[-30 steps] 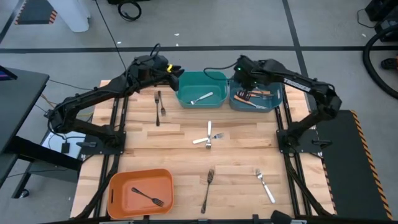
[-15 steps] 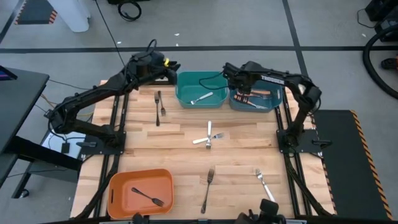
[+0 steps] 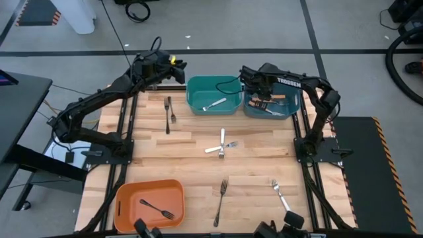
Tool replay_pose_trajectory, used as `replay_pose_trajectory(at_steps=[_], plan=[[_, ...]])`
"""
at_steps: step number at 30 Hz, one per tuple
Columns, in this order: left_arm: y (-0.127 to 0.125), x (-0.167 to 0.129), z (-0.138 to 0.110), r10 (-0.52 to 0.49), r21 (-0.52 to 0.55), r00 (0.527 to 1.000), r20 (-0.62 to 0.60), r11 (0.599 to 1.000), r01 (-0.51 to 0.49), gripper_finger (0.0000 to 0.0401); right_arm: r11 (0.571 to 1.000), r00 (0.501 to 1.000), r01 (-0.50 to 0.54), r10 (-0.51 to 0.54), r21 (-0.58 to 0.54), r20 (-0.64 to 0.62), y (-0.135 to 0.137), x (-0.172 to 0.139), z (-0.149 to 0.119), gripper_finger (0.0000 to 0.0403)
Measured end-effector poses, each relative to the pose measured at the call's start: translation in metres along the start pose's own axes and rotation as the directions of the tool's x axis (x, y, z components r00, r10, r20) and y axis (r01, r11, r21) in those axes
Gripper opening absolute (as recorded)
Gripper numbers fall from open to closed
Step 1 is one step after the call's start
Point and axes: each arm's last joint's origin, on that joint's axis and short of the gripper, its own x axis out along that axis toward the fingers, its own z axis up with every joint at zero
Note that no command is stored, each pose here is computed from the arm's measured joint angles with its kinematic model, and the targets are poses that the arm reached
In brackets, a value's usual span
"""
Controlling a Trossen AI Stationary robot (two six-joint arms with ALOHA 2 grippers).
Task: Sort silverware by color (type)
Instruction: Put the orange fork into the blue bin, then put the black fork into the orange bin
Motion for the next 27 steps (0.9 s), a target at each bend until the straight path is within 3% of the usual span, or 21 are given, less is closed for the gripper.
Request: replay_pose_trajectory(at_steps=[7,14,23,27], plan=[[0.004,0.003,-0.002,0.014,-0.001,1.000,-0.012,1.000,-0.014,0.0131,0.999,0.997,-0.011,0.008,0.044,0.075,-0.005,-0.020,-0.013,0.0092],[0.003,0.003,-0.002,0.011,-0.001,1.000,-0.009,1.000,-0.011,0.0131,0.982,0.968,-0.133,0.099,0.136,0.231,-0.010,-0.035,-0.017,0.0116],[0.004,0.003,-0.004,0.019,-0.009,0.999,-0.033,1.000,-0.019,0.0131,0.969,0.927,-0.026,-0.069,0.246,0.368,-0.021,-0.051,-0.017,0.0130],[0.009,0.005,-0.010,0.046,-0.094,0.995,-0.093,0.994,-0.054,0.0131,0.943,0.881,-0.071,-0.095,0.327,0.464,-0.026,-0.069,-0.026,0.0131]])
